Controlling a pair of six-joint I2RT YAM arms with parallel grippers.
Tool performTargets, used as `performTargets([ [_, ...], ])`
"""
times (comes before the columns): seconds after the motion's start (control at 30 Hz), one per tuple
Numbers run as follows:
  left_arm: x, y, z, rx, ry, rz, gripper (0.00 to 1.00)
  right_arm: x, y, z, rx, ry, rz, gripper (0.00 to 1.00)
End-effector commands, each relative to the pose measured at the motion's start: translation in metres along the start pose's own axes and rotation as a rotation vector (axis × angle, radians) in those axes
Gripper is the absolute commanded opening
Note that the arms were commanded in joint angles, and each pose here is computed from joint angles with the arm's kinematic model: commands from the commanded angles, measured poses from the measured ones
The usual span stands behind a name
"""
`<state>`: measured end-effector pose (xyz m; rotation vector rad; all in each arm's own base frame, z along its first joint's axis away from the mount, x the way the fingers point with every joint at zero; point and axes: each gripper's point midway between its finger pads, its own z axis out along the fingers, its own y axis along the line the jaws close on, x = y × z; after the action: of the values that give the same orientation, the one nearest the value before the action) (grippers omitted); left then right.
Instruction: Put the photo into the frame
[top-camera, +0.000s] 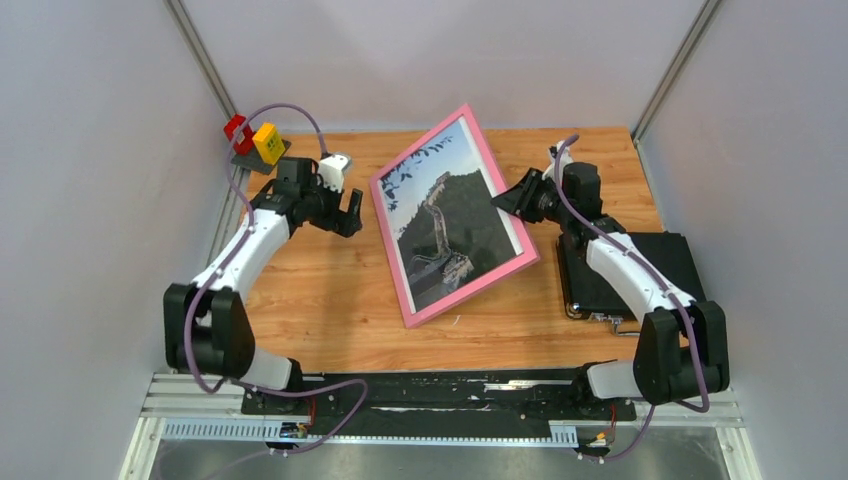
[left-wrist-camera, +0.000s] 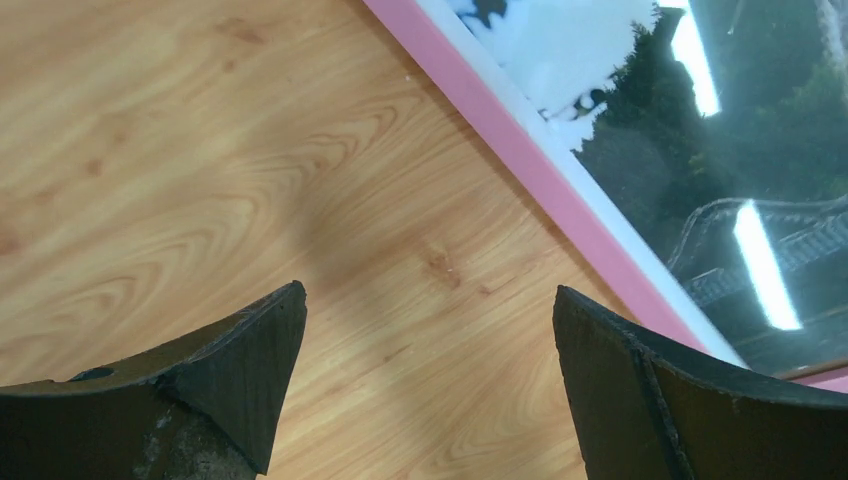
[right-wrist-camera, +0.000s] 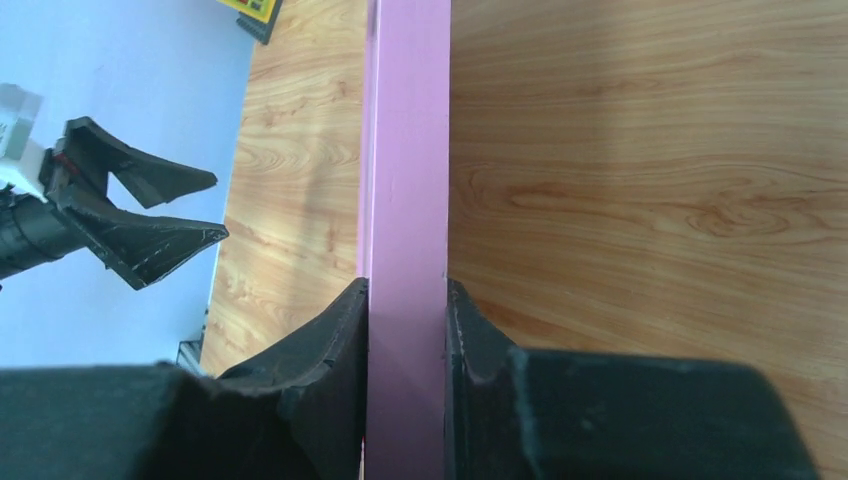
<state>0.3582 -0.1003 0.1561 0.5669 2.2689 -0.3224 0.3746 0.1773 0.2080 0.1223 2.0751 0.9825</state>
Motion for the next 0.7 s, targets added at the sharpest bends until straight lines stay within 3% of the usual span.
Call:
performTargets([
  [0.0,-0.007,-0.012,0.022,0.140,0.032,-0.252,1.00,-0.030,-0.027,-0.001,0.114,-0.206,-0.115,0.00],
  [0.27,0.018,-0.041,0.068,0.361,0.200,-0.483,1.00,-0.006,-0.053,0.004,0.147,-0.201,-0.121,0.00],
  [0.67,0.050,-0.055,0.103,0.443,0.295,-0.688,1.00,0.016,-0.080,0.014,0.190,-0.174,-0.091,0.00],
])
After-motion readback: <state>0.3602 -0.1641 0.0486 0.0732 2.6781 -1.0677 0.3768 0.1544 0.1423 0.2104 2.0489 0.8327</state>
